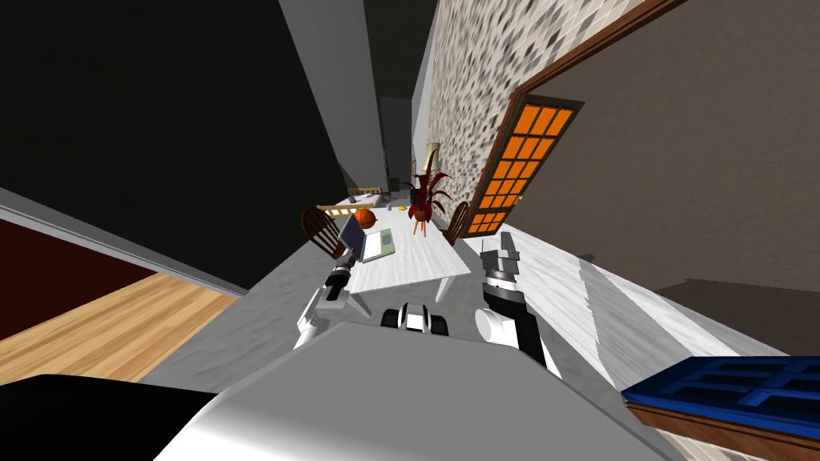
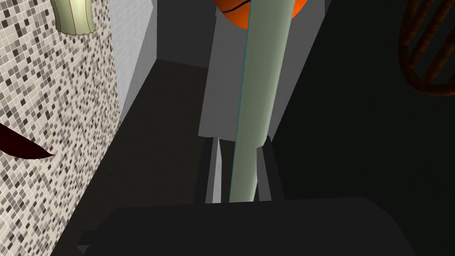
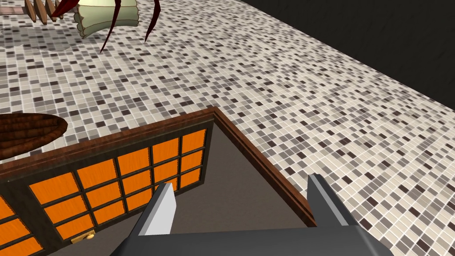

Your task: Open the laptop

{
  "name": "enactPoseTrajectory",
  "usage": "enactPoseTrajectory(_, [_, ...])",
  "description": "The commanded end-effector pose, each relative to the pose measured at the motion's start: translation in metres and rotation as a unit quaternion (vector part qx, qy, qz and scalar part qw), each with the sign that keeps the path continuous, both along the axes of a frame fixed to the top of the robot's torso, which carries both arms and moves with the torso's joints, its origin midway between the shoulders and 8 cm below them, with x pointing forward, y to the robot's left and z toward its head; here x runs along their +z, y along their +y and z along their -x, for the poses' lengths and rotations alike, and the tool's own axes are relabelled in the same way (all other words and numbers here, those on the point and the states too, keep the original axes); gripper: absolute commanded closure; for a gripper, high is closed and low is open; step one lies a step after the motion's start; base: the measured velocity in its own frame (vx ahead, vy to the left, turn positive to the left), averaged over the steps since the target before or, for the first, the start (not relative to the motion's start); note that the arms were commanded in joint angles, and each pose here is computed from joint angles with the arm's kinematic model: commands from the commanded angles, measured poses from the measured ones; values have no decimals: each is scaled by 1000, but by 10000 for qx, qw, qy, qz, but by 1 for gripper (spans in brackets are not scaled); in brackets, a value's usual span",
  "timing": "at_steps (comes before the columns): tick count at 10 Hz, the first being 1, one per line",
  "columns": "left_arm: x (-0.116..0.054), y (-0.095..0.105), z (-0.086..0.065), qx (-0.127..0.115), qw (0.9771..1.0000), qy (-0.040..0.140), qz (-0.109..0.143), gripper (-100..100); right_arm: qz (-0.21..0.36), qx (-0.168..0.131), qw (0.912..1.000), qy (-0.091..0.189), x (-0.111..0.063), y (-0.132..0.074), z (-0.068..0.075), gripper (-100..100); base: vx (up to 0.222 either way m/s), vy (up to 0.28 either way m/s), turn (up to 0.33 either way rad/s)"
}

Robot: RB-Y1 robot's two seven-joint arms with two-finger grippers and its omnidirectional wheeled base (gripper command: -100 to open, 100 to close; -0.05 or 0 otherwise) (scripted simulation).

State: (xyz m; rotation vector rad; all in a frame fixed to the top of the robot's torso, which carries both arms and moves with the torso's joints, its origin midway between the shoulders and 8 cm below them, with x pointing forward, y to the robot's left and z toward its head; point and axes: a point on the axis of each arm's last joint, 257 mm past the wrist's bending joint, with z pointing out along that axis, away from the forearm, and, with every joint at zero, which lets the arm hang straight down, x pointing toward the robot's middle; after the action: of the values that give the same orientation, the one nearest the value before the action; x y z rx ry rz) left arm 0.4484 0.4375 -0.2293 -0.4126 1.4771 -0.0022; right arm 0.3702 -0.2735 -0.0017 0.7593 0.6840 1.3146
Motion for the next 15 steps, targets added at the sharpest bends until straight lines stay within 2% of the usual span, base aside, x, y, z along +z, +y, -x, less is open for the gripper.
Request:
enactPoseTrajectory(1, [-12,-6,7,-69,9985,162,-509,100,0,0,10000,0,0,0,0,0,58,-46,36])
enactPoseTrajectory(3, [-20,-9,12,-116,9955,276,-902,100,0,0,10000,0,0,0,0,0,59,-44,38])
enactPoseTrajectory(5, [-27,-13,18,-174,9907,394,-1289,100,0,0,10000,0,0,0,0,0,54,-49,28])
enactPoseTrajectory(6, [-12,-9,14,-133,9921,254,-1217,100,0,0,10000,0,0,0,0,0,16,-29,14])
enactPoseTrajectory(7, [-4,-36,-8,-603,9871,78,-1480,100,0,0,10000,-1,0,0,0,0,198,-33,380])
enactPoseTrajectory(8, [-20,-47,-8,-795,9861,164,-1449,100,1,-2,10000,3,0,0,0,0,270,-53,464])
enactPoseTrajectory(9, [-21,-53,-8,-895,9853,103,-1451,100,1,-2,10000,2,0,0,0,0,123,-30,341])
enactPoseTrajectory(10, [-6,-71,-25,-1220,9777,-93,-1709,100,1,-1,10000,0,0,0,0,0,29,-27,249])
enactPoseTrajectory(11, [-16,-82,-23,-1421,9750,-78,-1707,100,1,0,10000,-1,0,0,0,0,-31,-28,97])
enactPoseTrajectory(12, [-26,-91,-21,-1562,9736,-57,-1662,100,1,0,10000,-1,0,0,0,0,-15,-19,56])
enactPoseTrajectory(13, [-29,-94,-20,-1624,9728,-81,-1650,100,1,0,10000,-1,0,0,0,0,-10,-13,37])
enactPoseTrajectory(15, [-29,-94,-19,-1637,9726,-88,-1648,100,0,1,10000,-1,0,0,0,0,-6,-7,20])
